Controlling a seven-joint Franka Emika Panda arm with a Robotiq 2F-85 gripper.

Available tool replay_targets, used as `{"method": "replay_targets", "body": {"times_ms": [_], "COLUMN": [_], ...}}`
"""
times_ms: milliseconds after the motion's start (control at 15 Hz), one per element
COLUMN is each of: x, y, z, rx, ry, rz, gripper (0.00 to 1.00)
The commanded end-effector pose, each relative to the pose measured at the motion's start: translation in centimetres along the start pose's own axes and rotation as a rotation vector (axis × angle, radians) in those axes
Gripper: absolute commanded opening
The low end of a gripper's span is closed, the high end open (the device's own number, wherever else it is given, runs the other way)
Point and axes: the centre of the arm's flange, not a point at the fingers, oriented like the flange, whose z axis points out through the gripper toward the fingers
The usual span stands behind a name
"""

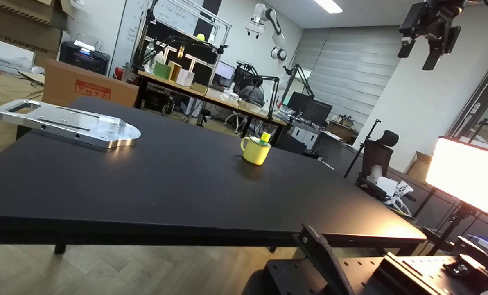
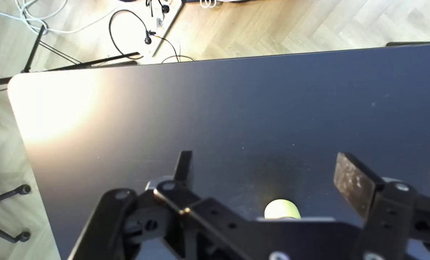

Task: Remove the glue stick from the yellow mug

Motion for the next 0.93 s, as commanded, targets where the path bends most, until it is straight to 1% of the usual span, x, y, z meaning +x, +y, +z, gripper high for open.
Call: {"method": "replay_targets", "body": {"times_ms": [0, 67, 200, 333, 467, 533, 667, 733, 800, 867], "x": [2.0, 3.0, 5.9, 9.0, 12.5, 14.1, 17.4, 18.7, 19.9, 15.4], "y": [1.6, 2.1, 3.5, 4.5, 4.6, 4.3, 2.8, 1.8, 0.9, 1.2], "z": [0.7, 1.0, 1.8, 3.2, 4.9, 5.6, 6.9, 7.4, 8.0, 8.2], "rx": [0.000, 0.007, 0.048, 0.100, 0.157, 0.188, 0.263, 0.286, 0.283, 0.264], "ry": [0.109, 0.138, 0.195, 0.232, 0.261, 0.264, 0.235, 0.214, 0.178, 0.224], "rz": [-0.109, -0.130, -0.195, -0.238, -0.264, -0.285, -0.339, -0.356, -0.342, -0.337], "gripper": [1.00, 1.00, 1.00, 1.00, 1.00, 1.00, 1.00, 1.00, 1.00, 1.00]}}
